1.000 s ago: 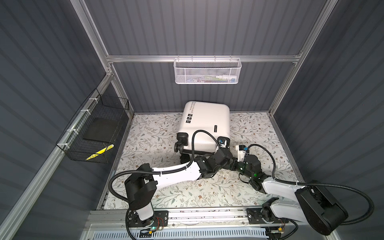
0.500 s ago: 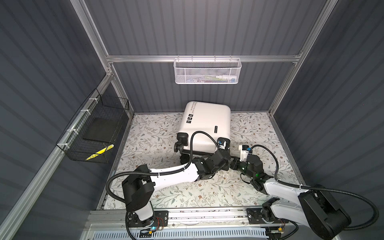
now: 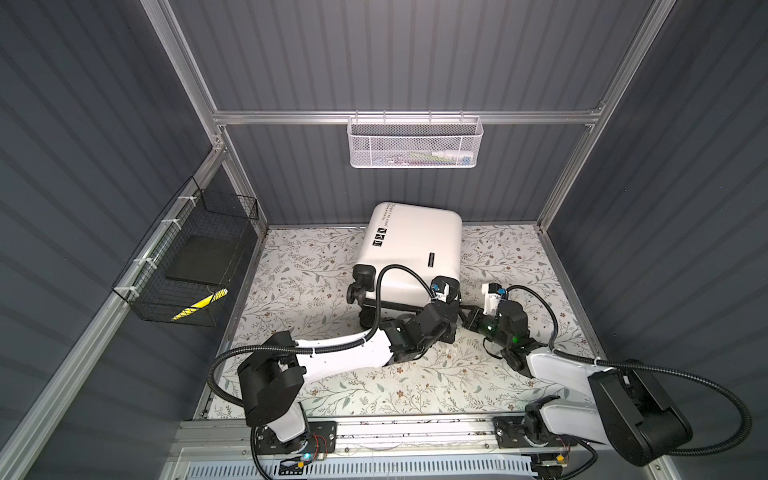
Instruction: Pack the luggage
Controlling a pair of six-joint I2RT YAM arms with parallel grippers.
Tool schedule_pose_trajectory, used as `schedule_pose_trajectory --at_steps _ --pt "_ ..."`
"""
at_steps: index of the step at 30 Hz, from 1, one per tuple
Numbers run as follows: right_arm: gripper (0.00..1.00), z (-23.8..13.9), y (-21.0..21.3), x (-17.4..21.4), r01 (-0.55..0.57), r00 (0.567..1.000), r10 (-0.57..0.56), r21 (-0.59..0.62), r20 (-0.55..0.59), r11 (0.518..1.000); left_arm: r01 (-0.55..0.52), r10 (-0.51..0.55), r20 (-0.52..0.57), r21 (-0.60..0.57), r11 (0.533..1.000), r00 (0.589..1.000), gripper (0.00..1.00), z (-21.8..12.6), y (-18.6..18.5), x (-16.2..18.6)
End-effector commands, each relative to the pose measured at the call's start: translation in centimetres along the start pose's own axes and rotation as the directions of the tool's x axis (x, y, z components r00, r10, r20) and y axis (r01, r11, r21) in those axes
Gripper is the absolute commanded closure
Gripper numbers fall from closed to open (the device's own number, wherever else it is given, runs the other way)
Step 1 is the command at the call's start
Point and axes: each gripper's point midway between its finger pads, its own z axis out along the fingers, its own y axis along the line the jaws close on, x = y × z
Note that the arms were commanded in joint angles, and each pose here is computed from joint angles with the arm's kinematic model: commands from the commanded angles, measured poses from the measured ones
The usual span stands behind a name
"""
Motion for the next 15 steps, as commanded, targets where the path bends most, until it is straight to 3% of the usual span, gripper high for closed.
schedule_pose_trajectory --at_steps 1,8,15 --pt "1.0 0.4 -2.5 -4.5 -0.069 0.989 0.054 0.11 0.139 0.991 0.009 -0.013 0.022 0.164 0.986 1.0 1.0 -2.6 -3.5 -1.1" --pt "1.0 1.9 -3.1 -6.5 -0.103 0.986 0.089 0.094 0.142 0.99 0.017 -0.014 -0.015 0.228 0.974 1.0 1.0 -3.1 -4.1 0.6" --pt "1.0 3.5 -3.5 -6.5 -0.105 0.989 0.095 0.084 0.112 0.991 0.011 -0.014 0.01 0.221 0.975 1.0 1.0 -4.8 -3.0 0.3"
